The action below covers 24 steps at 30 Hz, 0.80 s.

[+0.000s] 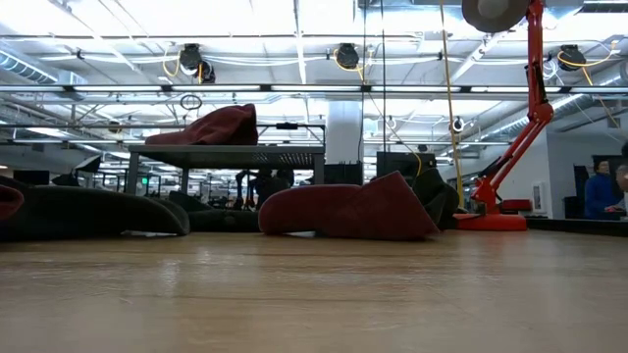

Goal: Pick & Place hat
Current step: Stack the top red cap on top of the red cap on the shelf

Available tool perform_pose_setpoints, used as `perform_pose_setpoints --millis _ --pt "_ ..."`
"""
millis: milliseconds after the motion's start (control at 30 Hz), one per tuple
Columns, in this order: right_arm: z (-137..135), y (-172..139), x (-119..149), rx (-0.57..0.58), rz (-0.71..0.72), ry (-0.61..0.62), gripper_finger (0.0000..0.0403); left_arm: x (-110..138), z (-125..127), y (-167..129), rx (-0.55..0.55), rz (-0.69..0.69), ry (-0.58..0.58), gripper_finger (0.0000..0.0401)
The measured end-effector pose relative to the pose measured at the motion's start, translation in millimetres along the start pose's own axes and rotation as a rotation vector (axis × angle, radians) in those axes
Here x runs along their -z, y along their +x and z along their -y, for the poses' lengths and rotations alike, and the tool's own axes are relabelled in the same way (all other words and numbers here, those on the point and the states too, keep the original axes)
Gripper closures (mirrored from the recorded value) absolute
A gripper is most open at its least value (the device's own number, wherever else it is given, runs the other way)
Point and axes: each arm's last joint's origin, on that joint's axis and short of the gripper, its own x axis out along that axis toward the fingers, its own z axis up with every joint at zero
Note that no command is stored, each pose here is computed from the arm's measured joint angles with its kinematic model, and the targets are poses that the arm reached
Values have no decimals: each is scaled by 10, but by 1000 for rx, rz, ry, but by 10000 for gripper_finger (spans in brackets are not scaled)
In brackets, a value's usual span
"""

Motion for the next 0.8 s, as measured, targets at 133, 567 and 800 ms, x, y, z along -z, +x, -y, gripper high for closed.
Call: perform_pose_setpoints --millis 133,567,800 --pt "-2 -1 0 -1 0 9 245 23 115 352 30 -109 129 270" --pt "-15 -28 -1 -11 5 78 245 258 342 1373 85 -401 373 270" --pt "20 -113 -14 -12 28 145 245 434 300 1892 24 -534 408 260"
